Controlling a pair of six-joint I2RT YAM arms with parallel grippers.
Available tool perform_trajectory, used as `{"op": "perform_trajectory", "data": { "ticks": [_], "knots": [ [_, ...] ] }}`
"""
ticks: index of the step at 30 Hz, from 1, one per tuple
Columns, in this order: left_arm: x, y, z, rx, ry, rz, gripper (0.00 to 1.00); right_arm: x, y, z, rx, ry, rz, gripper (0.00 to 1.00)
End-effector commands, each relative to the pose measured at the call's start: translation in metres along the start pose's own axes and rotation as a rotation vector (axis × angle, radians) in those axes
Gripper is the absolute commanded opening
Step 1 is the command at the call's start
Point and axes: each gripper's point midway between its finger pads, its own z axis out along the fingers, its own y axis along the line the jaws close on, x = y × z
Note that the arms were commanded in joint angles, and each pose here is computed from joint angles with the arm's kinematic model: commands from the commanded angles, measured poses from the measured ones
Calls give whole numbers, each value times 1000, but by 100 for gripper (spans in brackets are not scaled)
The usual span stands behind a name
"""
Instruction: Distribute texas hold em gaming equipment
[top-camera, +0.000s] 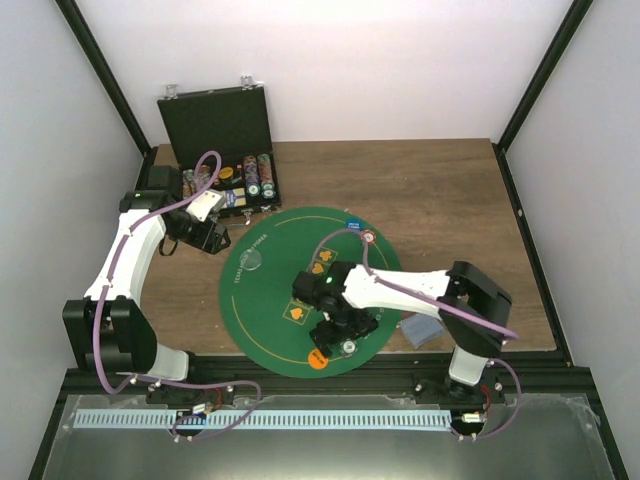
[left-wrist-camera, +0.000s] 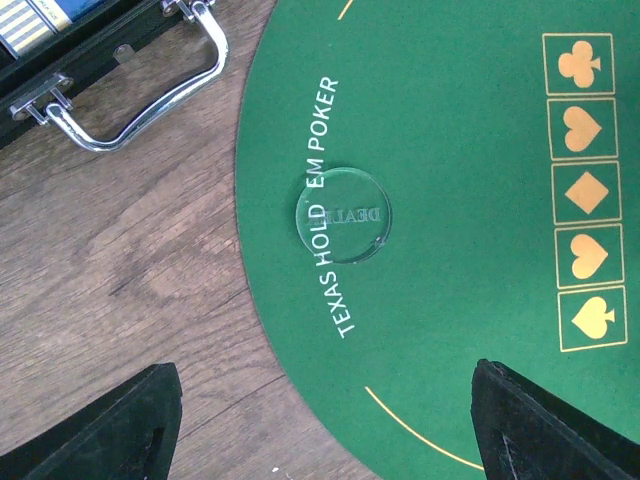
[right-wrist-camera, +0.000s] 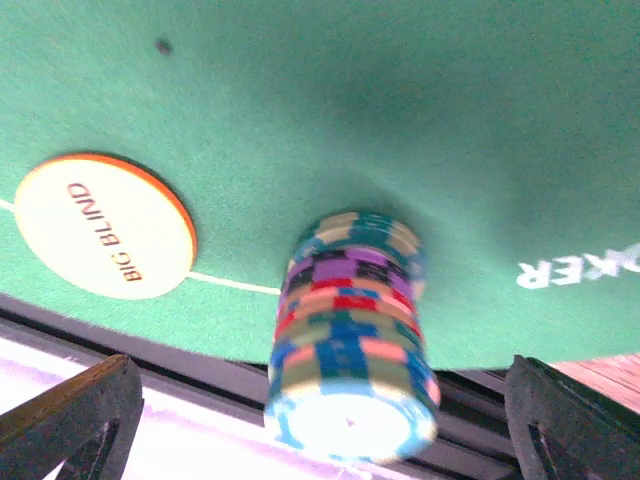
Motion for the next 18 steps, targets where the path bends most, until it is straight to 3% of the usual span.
{"op": "perform_trajectory", "data": {
  "ticks": [1, 8, 13, 18],
  "knots": [
    [-6, -5, -8, 1, -35, 22, 81, -11, -24, -55, 35, -131, 115, 100],
    [-6, -4, -4, 12, -30, 10, 81, -50, -88, -88, -37, -322, 399, 100],
    [-8, -7, -9, 16, -49, 21, 81, -37, -150, -87, 22, -292, 753, 100],
    [-7, -7, -6, 19, -44, 19, 81, -1, -180, -75, -31, -248, 1004, 100]
  ]
}}
